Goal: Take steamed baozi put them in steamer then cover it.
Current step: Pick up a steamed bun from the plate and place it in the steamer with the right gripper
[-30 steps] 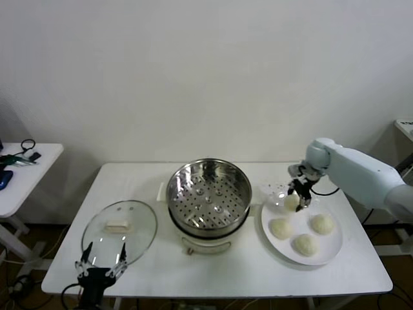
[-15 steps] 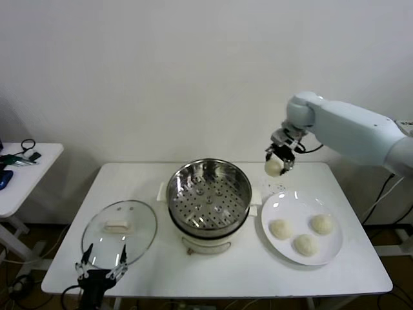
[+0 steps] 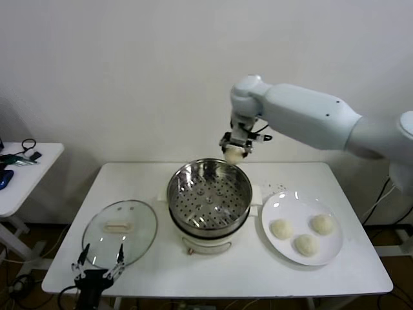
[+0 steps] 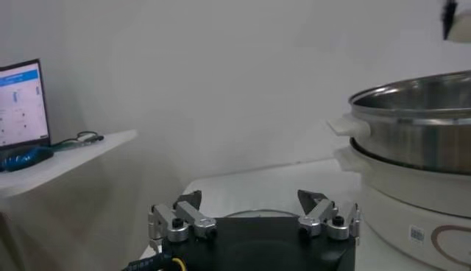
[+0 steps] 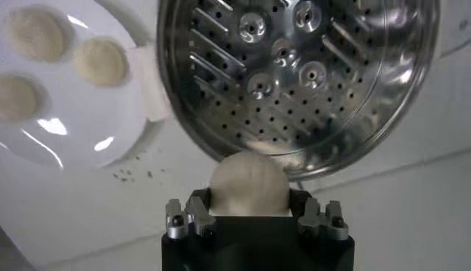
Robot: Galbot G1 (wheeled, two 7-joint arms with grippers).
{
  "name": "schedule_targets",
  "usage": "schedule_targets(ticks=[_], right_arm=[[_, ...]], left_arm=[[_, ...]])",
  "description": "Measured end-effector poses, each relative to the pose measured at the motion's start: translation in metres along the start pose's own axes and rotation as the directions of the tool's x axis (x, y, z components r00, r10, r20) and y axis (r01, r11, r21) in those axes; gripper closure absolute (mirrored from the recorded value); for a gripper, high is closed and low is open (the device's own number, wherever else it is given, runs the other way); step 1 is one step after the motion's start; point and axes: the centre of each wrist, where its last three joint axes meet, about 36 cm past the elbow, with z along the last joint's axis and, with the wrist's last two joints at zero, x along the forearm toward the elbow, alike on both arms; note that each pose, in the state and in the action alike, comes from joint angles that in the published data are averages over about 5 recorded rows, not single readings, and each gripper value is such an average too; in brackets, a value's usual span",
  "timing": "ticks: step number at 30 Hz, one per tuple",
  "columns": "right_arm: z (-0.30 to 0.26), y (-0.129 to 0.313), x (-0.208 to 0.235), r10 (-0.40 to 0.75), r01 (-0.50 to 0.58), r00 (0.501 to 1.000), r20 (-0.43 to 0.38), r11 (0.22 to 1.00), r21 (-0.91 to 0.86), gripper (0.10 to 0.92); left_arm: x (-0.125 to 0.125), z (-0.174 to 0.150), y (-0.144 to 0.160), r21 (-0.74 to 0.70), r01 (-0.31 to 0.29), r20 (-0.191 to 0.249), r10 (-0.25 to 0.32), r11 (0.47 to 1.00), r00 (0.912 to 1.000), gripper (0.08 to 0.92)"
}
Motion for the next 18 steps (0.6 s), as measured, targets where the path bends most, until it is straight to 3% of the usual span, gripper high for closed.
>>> schedule_targets(ticks=[18], right_arm=[[-0.043, -0.039, -0.071, -0.034, 0.029, 0.999, 0.029, 0.988, 0.149, 0.344]], left_arm=[[0.002, 0.009, 0.008, 0.004, 0.014, -0.018, -0.014, 1.000, 0.9997, 0.177]])
